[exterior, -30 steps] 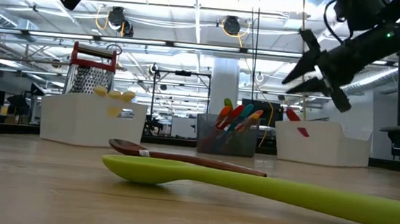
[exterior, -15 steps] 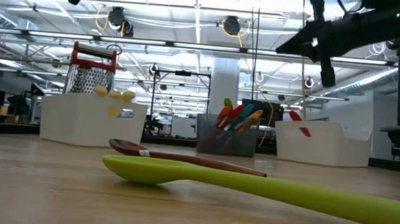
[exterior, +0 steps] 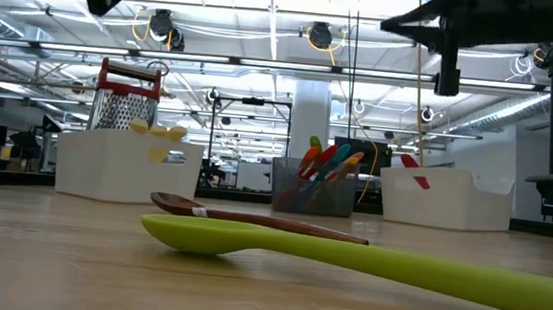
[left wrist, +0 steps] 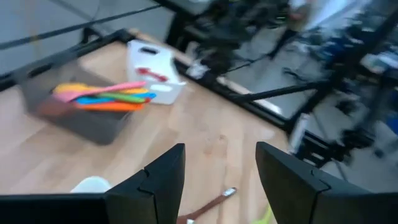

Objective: Pick & Place Kitchen Items
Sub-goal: Put the brown serving spoon into the right white bin

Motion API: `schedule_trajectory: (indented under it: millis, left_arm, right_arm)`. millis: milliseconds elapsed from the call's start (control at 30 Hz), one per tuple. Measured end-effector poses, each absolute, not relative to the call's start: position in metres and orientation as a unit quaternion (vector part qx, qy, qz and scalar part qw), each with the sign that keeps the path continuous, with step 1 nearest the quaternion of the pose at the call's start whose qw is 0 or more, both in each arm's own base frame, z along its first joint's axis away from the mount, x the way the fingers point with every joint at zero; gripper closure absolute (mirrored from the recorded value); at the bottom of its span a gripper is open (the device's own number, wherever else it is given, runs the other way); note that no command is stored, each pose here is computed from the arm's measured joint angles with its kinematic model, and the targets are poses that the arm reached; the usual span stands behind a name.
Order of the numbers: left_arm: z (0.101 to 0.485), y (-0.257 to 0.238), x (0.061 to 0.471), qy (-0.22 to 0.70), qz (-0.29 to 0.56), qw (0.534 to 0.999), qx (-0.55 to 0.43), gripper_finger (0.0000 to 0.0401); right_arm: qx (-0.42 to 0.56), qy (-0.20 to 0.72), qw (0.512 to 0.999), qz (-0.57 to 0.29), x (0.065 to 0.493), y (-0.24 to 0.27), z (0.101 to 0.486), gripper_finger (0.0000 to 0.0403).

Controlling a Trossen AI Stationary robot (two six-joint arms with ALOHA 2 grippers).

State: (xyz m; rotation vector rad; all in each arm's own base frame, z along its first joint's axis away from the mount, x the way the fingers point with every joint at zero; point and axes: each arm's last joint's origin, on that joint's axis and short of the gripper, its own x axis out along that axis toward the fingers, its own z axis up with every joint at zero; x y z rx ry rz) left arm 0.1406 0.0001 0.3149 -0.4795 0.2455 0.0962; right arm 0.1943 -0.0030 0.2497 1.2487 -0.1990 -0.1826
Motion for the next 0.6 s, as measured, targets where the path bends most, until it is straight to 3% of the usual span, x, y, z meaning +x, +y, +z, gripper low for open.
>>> schedule_trajectory:
  millis: [167, 433, 600]
  left_arm:
    - [0.304, -0.003, 0.16, 0.137, 0.129, 0.948, -0.256, 0.0201]
    - [0.303, -0.033, 0.197, 0.087, 0.084, 0.949, -0.29, 0.0201]
    - [0.298, -0.06, 0.216, 0.1, 0.106, 0.928, -0.343, 0.0201]
  right_arm:
    - [0.541, -0.075, 0.837, 0.011, 0.196, 0.003, 0.257, 0.0397]
    - [0.488, -0.077, 0.868, 0.058, 0.196, 0.005, 0.262, 0.0395]
    - [0.473, -0.048, 0.873, 0.107, 0.195, 0.008, 0.262, 0.0396]
